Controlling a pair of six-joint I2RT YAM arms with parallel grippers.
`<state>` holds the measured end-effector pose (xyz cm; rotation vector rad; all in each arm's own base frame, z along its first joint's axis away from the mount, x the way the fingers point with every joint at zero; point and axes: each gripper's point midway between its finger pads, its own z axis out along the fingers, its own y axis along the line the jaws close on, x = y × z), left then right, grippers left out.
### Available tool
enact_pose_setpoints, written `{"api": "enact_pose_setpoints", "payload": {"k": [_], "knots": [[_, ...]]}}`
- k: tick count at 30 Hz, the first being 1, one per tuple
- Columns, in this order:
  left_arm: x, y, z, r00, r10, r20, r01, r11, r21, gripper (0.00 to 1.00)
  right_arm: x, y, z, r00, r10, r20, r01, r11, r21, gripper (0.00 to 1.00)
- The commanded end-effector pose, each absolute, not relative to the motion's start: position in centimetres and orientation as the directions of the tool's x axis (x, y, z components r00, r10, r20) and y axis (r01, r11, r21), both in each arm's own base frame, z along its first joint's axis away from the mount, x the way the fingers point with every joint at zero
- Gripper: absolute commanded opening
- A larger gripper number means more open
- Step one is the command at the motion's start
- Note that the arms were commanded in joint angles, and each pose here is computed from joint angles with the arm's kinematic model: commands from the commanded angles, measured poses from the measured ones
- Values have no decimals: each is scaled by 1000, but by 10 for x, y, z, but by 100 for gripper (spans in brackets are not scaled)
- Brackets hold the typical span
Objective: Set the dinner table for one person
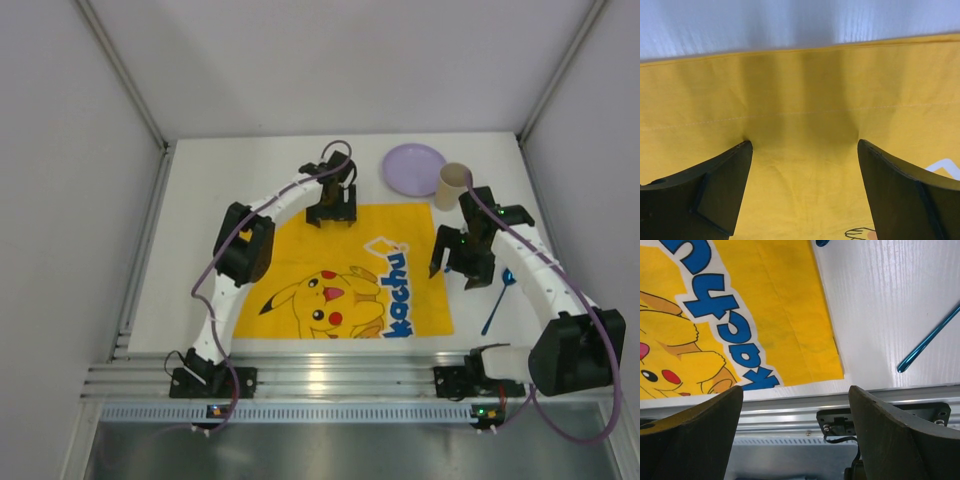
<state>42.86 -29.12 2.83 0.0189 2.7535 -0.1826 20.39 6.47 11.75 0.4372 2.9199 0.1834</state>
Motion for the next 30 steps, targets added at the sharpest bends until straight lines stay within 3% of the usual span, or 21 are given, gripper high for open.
{"api": "enact_pose_setpoints", "payload": {"k": [1, 8, 19, 24, 27, 30], "knots": [[443, -265, 1, -934, -38, -356, -13, 997, -73, 92, 212, 56, 132, -927, 306, -218, 287, 951, 117, 88], [451, -264, 6, -931, -31, -364, 8, 994, -105, 93, 232, 55, 126, -924, 316, -215, 294, 947, 126, 87], [447, -297, 149, -836, 1, -549, 175, 949, -264, 98, 291, 23, 117, -820, 524, -230, 487, 850, 200, 86], [423, -289, 166, -841, 6, -541, 190, 939, -286, 98, 311, -9, 113, -760, 579, -296, 570, 812, 126, 85], [408, -276, 167, -846, 15, -534, 184, 947, -265, 98, 323, -25, 112, -738, 583, -341, 592, 801, 88, 81], [393, -267, 172, -847, 21, -531, 186, 947, -260, 98, 336, -42, 105, -717, 606, -346, 627, 777, 61, 70]]}}
